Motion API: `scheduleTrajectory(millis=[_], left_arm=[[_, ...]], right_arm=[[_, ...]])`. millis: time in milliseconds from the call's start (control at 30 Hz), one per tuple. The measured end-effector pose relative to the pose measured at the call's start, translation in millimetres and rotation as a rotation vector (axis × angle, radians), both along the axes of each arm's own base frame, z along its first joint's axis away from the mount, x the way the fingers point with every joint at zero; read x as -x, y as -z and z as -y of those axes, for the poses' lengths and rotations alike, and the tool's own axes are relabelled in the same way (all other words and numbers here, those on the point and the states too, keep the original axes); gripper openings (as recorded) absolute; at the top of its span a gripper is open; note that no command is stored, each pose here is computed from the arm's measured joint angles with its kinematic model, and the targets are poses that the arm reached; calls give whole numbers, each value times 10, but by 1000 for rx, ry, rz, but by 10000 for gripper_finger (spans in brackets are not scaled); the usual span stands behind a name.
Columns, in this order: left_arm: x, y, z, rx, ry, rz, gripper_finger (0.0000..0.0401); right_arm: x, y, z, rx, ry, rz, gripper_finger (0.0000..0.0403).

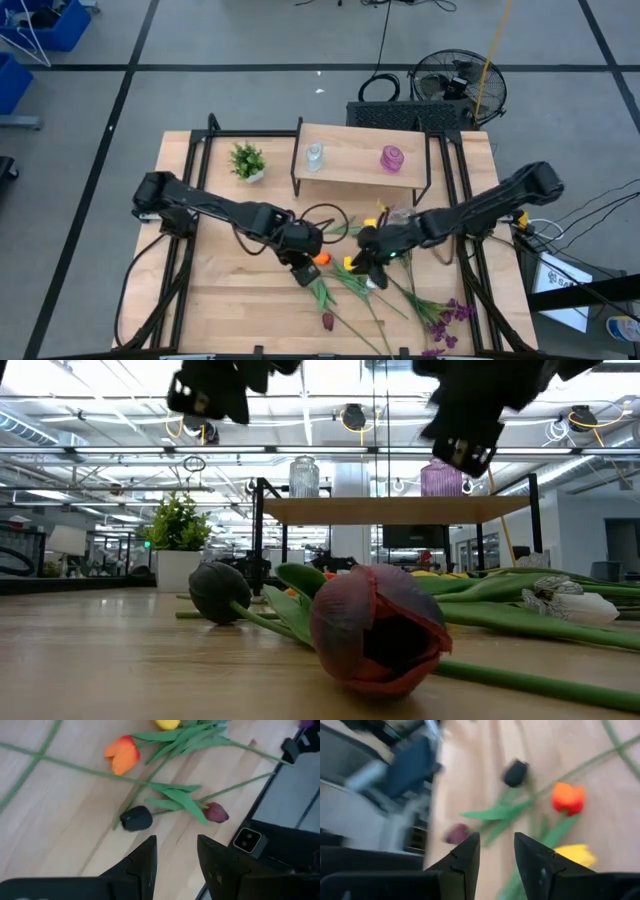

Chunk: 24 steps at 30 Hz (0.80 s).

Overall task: Pick and place flowers into a vace then onto a shelf
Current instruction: Put the orange tulip into the purple vase

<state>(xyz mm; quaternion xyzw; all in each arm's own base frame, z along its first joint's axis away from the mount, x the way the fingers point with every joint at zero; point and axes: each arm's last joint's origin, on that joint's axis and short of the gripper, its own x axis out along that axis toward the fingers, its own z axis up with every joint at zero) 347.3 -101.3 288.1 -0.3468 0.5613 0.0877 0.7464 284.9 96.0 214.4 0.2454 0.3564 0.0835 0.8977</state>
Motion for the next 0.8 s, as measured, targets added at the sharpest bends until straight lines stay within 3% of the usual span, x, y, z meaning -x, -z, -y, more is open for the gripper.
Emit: scheduleTrajectory(millis=[133, 333, 600, 800], left_arm=[[150, -190, -8, -6, -36, 26, 145], [335, -414, 10, -33, -78, 92, 145], [465, -562, 42, -81, -91, 161, 145], [485, -565, 83, -98, -70, 169, 145]], right_arm=[[-222, 276, -68, 103, -38, -88, 116], [-420, 591, -48, 319, 45, -140, 116], [-513, 780, -62, 305, -2, -167, 116], [-523, 897, -30, 352, 39, -203, 116]])
